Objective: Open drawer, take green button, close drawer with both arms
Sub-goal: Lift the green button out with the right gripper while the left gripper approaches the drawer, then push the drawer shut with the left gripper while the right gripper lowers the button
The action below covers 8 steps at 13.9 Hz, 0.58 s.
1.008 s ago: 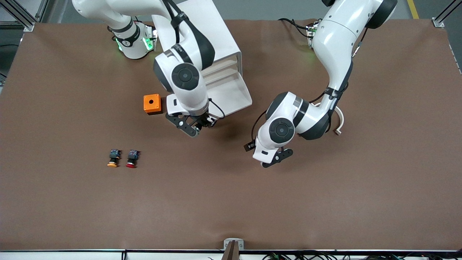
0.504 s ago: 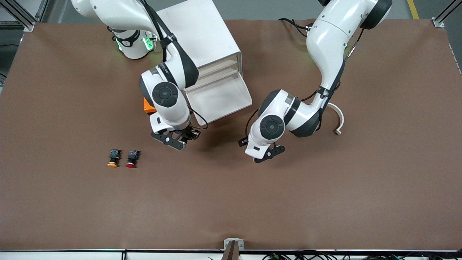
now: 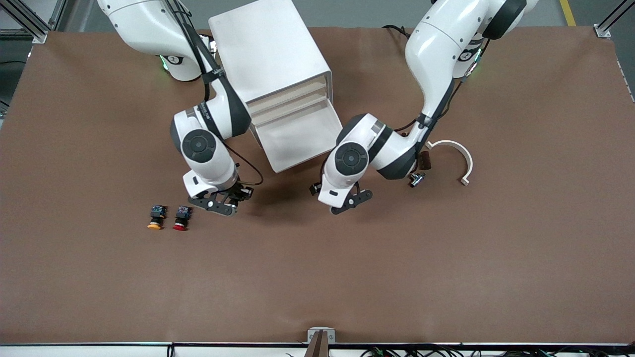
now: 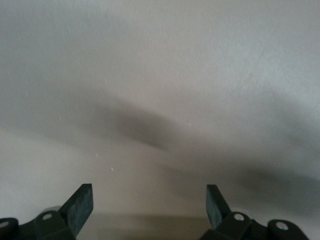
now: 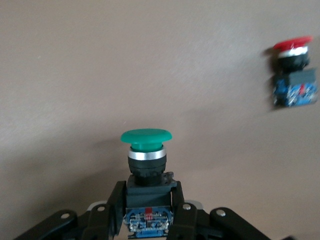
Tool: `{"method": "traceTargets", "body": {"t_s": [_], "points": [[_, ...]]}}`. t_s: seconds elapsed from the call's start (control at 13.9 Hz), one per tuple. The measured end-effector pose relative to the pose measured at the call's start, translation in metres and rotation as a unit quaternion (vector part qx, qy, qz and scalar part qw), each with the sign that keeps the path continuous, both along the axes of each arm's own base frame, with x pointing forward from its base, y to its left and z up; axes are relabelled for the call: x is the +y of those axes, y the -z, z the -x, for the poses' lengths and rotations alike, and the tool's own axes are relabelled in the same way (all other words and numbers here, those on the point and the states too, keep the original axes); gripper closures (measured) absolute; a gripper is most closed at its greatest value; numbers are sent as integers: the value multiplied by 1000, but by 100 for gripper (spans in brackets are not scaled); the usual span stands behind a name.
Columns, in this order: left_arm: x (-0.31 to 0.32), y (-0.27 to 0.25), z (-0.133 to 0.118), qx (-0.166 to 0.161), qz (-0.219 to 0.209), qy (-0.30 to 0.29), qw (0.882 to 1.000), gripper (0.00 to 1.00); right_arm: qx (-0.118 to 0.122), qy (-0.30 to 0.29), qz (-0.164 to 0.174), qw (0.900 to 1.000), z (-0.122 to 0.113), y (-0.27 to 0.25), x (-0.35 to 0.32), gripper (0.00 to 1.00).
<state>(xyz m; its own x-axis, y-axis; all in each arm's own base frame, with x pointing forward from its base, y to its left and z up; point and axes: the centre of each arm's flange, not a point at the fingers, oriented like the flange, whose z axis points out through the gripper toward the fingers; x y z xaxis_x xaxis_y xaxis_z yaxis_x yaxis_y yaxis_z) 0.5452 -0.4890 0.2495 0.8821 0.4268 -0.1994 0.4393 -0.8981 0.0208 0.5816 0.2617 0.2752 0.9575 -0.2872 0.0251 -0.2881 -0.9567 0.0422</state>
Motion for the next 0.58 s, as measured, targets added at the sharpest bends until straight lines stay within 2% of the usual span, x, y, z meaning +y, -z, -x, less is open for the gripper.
{"method": "traceTargets", "body": {"t_s": [0.43, 0.58], "points": [[-45, 0, 45, 4, -7, 3, 1000, 0, -3, -24, 1, 1000, -11, 8, -37, 59], [-59, 3, 62, 7, -11, 14, 1000, 0, -13, -31, -2, 999, -8, 18, -42, 59]]}}
